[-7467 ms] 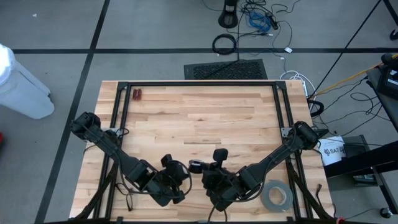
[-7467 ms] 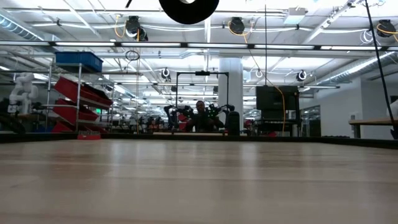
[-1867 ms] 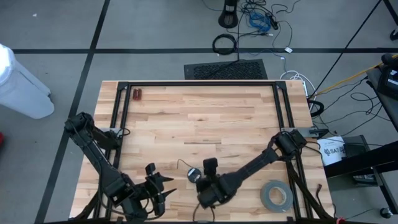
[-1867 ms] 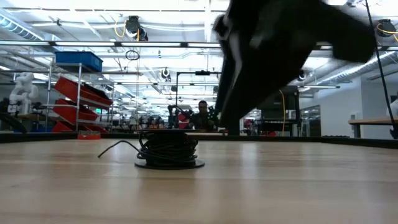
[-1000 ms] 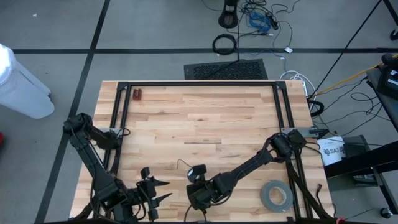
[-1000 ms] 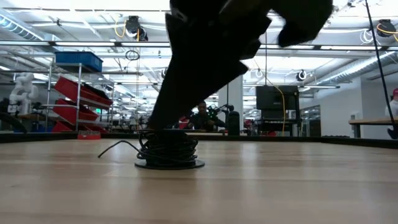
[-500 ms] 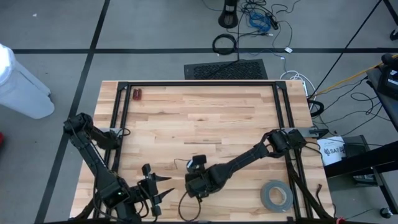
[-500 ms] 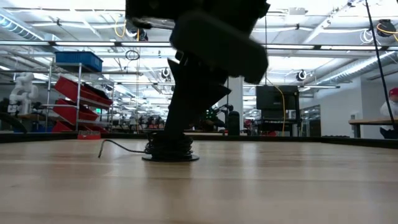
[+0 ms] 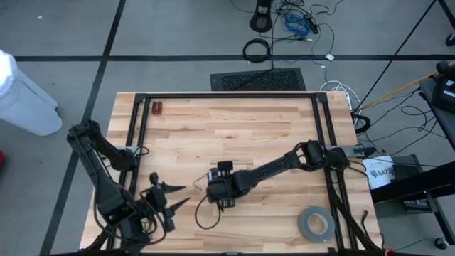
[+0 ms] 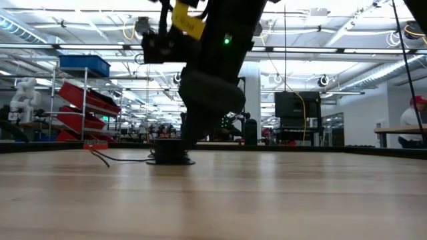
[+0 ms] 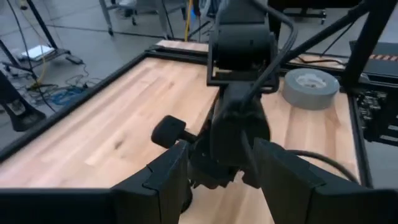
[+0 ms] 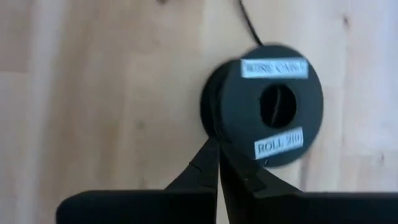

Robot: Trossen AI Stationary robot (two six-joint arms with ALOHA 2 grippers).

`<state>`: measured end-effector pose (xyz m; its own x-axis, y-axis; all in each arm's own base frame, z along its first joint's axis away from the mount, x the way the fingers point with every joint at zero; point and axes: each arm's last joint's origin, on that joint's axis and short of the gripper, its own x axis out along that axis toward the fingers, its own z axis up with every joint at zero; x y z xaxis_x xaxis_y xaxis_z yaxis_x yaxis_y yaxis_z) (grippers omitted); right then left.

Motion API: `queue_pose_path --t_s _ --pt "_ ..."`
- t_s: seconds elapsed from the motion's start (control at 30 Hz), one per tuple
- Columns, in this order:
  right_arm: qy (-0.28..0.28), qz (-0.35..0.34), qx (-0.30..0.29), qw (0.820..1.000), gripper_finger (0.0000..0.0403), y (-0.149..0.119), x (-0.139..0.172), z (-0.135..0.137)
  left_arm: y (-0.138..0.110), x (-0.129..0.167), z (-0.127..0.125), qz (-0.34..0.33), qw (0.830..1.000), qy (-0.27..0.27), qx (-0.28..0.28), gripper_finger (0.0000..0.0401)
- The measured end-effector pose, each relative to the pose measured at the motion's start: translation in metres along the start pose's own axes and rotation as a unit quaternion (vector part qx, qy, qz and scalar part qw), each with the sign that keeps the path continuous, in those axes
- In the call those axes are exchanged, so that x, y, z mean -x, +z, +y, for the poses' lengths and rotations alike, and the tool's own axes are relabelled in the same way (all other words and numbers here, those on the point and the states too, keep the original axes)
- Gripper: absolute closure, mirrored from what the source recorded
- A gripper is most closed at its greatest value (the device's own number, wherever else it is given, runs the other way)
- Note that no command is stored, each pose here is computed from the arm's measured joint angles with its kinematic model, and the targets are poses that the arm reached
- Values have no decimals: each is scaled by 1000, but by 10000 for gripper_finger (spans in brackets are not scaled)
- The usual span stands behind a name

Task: Coil cords
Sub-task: Coil the black wire on the spool, then return to Home Position

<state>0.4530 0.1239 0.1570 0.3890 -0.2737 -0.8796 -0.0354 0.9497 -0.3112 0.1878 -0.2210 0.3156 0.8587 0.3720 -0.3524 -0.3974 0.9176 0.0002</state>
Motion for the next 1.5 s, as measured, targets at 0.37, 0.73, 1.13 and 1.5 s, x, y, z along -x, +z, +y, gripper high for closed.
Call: queue_pose_path --t_s 0.37,0.73,1.13,1.5 --pt "29 -7 -17 999 403 -3 75 -18 11 8 28 -19 998 36 -49 212" --pt "37 -70 -27 996 403 -54 231 -16 23 -1 43 -37 993 78 -76 230" --pt "22 -152 -8 988 403 -134 298 -42 56 -19 76 -4 986 98 -132 393" --pt "79 -331 -65 938 403 -198 243 -45 88 -84 60 -83 981 -76 -157 398"
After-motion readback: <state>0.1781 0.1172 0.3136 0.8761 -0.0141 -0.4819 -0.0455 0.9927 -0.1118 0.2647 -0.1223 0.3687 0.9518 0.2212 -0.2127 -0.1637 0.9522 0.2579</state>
